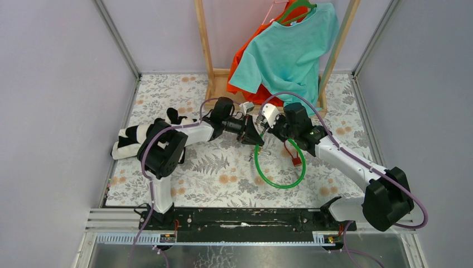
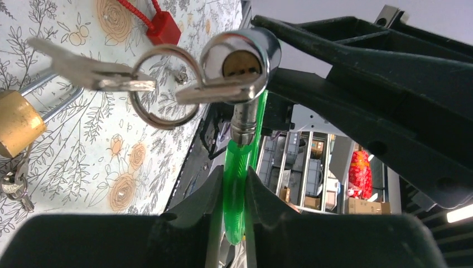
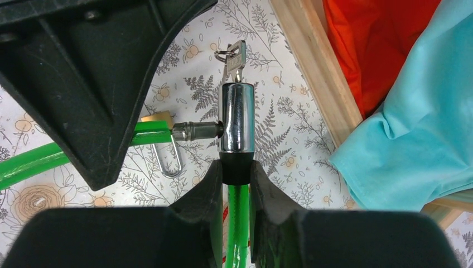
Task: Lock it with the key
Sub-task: Lock the lock.
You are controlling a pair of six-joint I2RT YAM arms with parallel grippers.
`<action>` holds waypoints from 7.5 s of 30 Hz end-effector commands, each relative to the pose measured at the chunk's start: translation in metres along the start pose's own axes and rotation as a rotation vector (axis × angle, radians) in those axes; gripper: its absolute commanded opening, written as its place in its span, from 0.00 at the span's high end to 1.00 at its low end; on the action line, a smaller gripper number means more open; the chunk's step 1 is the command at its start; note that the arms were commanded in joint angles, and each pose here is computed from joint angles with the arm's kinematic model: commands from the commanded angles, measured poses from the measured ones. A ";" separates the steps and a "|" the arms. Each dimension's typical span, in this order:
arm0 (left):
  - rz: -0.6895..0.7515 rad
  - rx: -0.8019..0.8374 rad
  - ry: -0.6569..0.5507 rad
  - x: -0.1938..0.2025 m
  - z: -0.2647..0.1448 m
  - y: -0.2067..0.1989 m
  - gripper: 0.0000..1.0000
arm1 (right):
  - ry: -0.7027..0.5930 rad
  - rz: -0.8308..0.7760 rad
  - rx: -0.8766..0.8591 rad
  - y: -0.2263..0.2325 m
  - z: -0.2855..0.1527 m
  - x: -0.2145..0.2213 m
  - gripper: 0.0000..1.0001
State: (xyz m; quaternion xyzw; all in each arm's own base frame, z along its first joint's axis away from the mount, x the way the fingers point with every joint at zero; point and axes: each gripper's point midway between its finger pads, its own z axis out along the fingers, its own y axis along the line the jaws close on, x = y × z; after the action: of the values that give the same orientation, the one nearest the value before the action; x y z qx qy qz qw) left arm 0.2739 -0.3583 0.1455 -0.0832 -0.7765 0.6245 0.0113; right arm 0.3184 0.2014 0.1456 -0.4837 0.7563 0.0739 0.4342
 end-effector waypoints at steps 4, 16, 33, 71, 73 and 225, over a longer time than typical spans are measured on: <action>0.010 0.130 -0.087 -0.025 -0.015 -0.035 1.00 | -0.069 -0.101 0.009 0.001 -0.008 -0.024 1.00; 0.033 0.182 -0.122 -0.038 -0.017 -0.036 1.00 | -0.117 -0.057 -0.070 0.014 -0.009 -0.053 1.00; 0.559 -0.116 -0.166 -0.056 -0.046 -0.023 1.00 | -0.205 0.062 -0.097 0.014 0.003 -0.084 0.97; 1.409 -0.253 -0.124 0.031 -0.070 -0.067 1.00 | -0.564 -0.111 -0.396 0.108 -0.051 -0.065 0.73; 1.422 -0.241 -0.124 0.034 -0.070 -0.070 1.00 | -0.555 -0.083 -0.396 0.106 -0.051 -0.068 0.69; 1.147 -0.213 0.055 0.069 -0.064 -0.115 0.62 | -0.465 -0.057 -0.535 0.117 -0.044 -0.047 1.00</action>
State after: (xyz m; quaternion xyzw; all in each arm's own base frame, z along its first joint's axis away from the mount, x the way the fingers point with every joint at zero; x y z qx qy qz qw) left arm 0.2012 -0.3034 0.2597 -0.5047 -0.6770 0.4360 -0.3113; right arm 0.2058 0.2759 0.1926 -0.5708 0.5482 0.3811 0.4780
